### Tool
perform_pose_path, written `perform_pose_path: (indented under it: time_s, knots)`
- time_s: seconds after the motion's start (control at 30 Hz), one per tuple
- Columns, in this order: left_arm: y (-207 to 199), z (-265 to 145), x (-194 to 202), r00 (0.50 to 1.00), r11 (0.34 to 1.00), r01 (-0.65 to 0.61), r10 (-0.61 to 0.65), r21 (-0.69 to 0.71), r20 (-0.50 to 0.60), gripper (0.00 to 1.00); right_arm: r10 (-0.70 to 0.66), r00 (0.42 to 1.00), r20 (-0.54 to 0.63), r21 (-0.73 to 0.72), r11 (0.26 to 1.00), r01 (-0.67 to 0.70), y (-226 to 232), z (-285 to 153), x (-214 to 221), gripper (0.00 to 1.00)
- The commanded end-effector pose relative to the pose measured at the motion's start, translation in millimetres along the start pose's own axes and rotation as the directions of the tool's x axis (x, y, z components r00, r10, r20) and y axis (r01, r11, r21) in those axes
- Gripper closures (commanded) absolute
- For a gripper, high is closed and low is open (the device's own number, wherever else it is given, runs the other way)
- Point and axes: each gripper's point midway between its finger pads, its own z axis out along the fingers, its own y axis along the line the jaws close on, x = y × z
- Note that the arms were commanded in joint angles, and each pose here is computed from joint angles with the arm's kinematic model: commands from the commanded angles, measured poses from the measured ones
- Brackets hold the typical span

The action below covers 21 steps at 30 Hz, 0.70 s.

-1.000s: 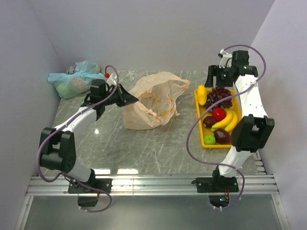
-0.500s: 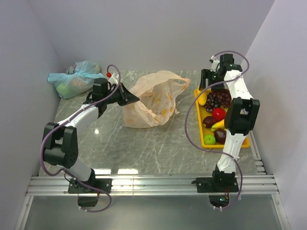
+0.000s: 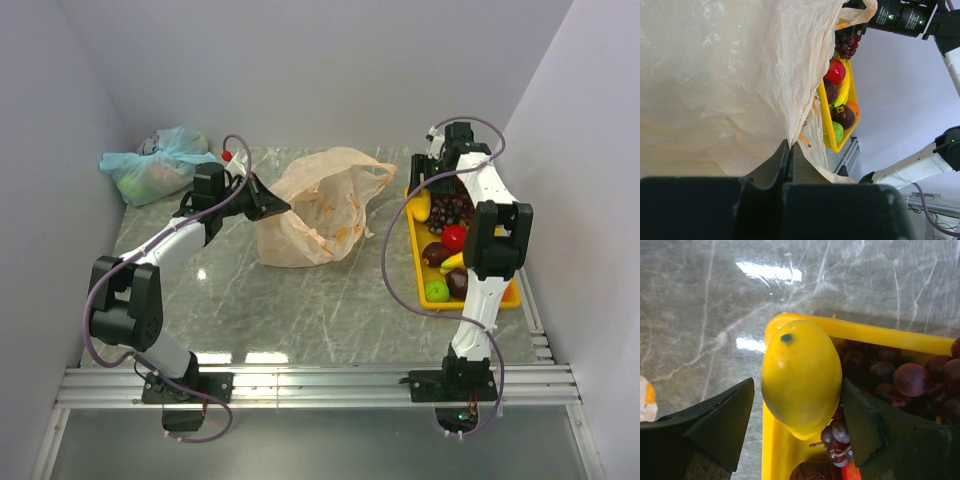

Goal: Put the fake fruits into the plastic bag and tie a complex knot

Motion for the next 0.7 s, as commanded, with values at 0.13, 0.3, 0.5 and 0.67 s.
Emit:
perform_pose_path:
  time_s: [0.13,0.3,0.5,0.67]
  knots:
    - [-15.5,-1.5,-10.0,0.999,0.999,-0.041,0.040,0.034,0.029,1.00,-0.010,1.000,0.004,0.039,0.999,0.010,-8.5,1.1,6.8,0.45]
    - [-21.3,-4.1,-9.9,0.999,0.998,-0.031,0.030,0.048,0.029,1.00,-0.038,0.995,0.093,-0.114,0.992,0.049,29.8,-53.9,-6.9,0.76]
    - [-34.1,-5.9,-15.8,0.998,0.996,0.039,-0.043,0.083,0.048,1.00,-0.097,0.962,0.256,-0.362,0.913,0.189,107.9,-134.2,16.2,0.89]
    - [-37.5,-5.2,-14.0,0.997,0.993,0.062,-0.067,0.099,0.044,1.00,-0.050,0.931,0.360,-0.455,0.862,0.223,159.9,-163.2,31.5,0.97]
